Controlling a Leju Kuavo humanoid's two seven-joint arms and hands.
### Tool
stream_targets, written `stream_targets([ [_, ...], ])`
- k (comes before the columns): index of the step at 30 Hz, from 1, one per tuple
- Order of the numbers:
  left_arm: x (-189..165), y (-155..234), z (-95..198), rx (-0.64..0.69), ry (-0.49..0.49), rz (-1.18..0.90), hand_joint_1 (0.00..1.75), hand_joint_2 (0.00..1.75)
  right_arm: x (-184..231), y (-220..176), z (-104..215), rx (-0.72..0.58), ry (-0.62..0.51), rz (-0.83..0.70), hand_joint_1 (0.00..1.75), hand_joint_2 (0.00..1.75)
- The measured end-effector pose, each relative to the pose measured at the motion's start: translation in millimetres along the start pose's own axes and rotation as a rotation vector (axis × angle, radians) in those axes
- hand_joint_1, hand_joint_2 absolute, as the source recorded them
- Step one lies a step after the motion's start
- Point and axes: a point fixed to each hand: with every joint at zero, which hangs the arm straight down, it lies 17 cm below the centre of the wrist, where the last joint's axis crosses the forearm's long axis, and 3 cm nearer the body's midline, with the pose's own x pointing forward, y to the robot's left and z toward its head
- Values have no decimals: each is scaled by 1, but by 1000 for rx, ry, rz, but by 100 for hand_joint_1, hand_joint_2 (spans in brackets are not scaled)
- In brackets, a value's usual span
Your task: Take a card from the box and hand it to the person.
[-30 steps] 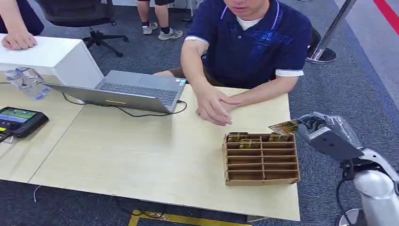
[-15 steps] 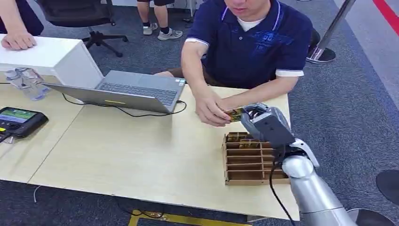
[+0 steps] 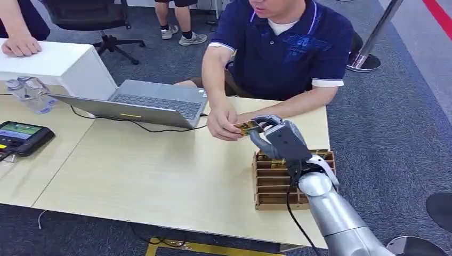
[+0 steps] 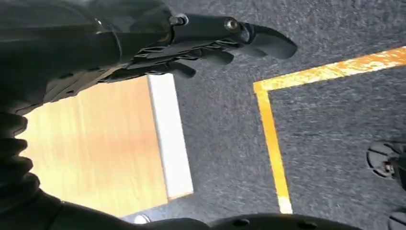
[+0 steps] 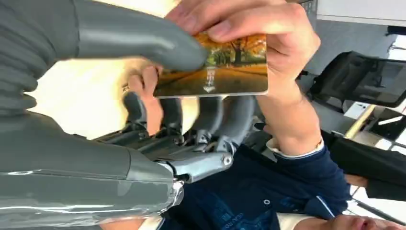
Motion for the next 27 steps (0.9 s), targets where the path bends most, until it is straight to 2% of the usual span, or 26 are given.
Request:
stream_targets([
  [7,0,0,0,2,1,0,0,175,-7,3,2,7,20,-17,0,175],
  [8,0,0,0,2,1,1,0,0,-8,3,2,10,22,-18,0,175],
  [9,0,0,0,2,2,3,0,0,-8,3,1,11,23,-20,168,175],
  [12,-2,1,0,3,12,13,0,0,-8,3,1,10,21,-29,169,175],
  [13,-2,1,0,4,15,19,0,0,-8,3,1,9,19,-34,175,175],
  [20,-4,2,0,6,22,37,0,0,-4,-8,0,-40,-5,-44,175,175],
  [27,-6,4,0,15,33,63,0,0,-5,-58,8,-190,-15,2,175,175],
])
